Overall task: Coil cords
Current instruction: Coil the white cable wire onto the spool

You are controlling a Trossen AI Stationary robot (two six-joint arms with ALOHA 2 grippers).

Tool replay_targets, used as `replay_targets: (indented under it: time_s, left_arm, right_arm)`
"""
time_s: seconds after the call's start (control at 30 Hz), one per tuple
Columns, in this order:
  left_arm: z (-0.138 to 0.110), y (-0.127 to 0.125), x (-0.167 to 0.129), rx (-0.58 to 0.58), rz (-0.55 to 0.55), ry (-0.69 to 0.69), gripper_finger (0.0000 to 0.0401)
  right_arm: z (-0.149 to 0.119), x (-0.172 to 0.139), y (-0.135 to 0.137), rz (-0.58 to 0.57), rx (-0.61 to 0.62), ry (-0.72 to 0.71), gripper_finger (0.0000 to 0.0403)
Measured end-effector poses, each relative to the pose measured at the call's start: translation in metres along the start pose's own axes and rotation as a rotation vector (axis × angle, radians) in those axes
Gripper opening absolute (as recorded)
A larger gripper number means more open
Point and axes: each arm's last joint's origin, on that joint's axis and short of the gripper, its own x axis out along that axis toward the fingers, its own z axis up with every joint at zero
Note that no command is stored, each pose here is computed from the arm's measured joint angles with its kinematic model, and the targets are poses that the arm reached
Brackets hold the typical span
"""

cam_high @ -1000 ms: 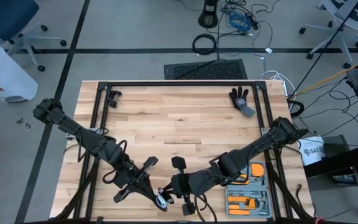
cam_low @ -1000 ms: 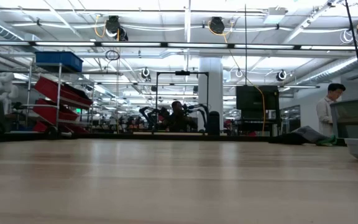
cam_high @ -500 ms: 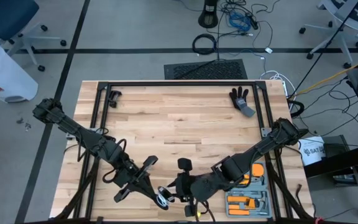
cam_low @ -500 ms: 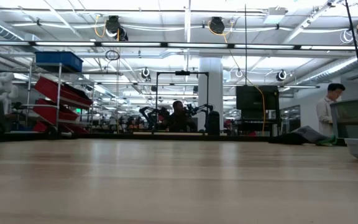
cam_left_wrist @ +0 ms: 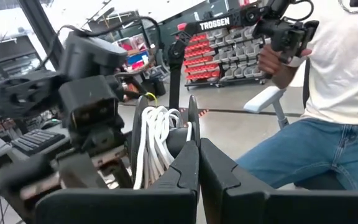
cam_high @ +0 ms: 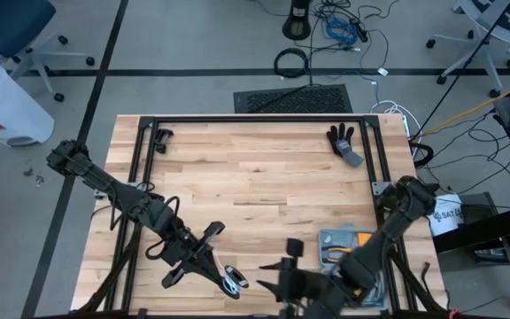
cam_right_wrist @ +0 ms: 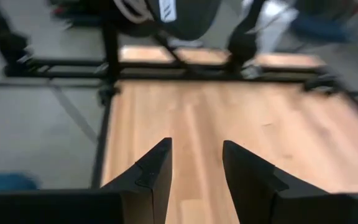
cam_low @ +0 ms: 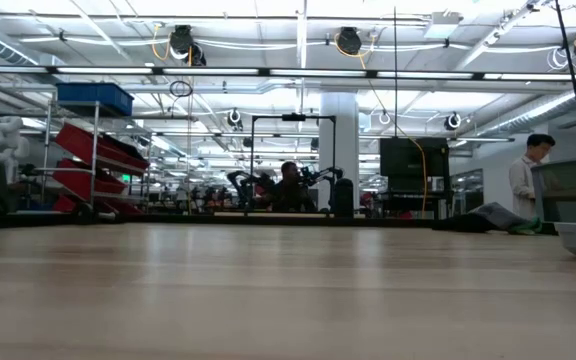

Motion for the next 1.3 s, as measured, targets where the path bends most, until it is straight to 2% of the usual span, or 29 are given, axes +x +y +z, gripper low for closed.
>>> replay_targets:
  time_s: [0.23, 0.47, 0.6, 0.77, 1.0, 1.1, 1.2, 1.3]
  left_arm:
    - [0.002, -0.002, 0.0, 0.001, -0.004, -0.011, 0.0002]
    - [0.012, 0.0, 0.0, 0.02, 0.025, -0.112, 0.0002]
    - [0.019, 0.003, -0.001, -0.01, 0.086, -0.172, 0.0002]
    - [0.019, 0.005, -0.001, -0.044, 0.143, -0.172, 0.0002]
    - [0.023, 0.007, -0.002, -0.062, 0.199, -0.201, 0.0002]
    - [0.026, 0.008, -0.003, -0.055, 0.211, -0.23, 0.0002]
    - [0.026, 0.009, -0.003, -0.05, 0.214, -0.236, 0.0002]
    - [0.026, 0.009, -0.003, -0.054, 0.213, -0.234, 0.0002]
  right_arm:
    - [-0.024, -0.021, 0.032, -0.202, 0.016, -0.144, 0.013]
    - [-0.065, 0.006, 0.063, -0.505, -0.084, -0.299, 0.013]
    - [-0.078, 0.027, 0.065, -0.605, -0.147, -0.309, 0.013]
    - [-0.067, 0.041, 0.052, -0.653, -0.134, -0.301, 0.013]
    - [-0.035, 0.055, 0.039, -0.61, -0.185, -0.249, 0.013]
    - [-0.018, 0.07, 0.029, -0.512, -0.176, -0.259, 0.013]
    - [0.004, 0.082, 0.02, -0.346, -0.18, -0.343, 0.013]
    - [0.02, 0.088, 0.009, -0.3, -0.184, -0.433, 0.013]
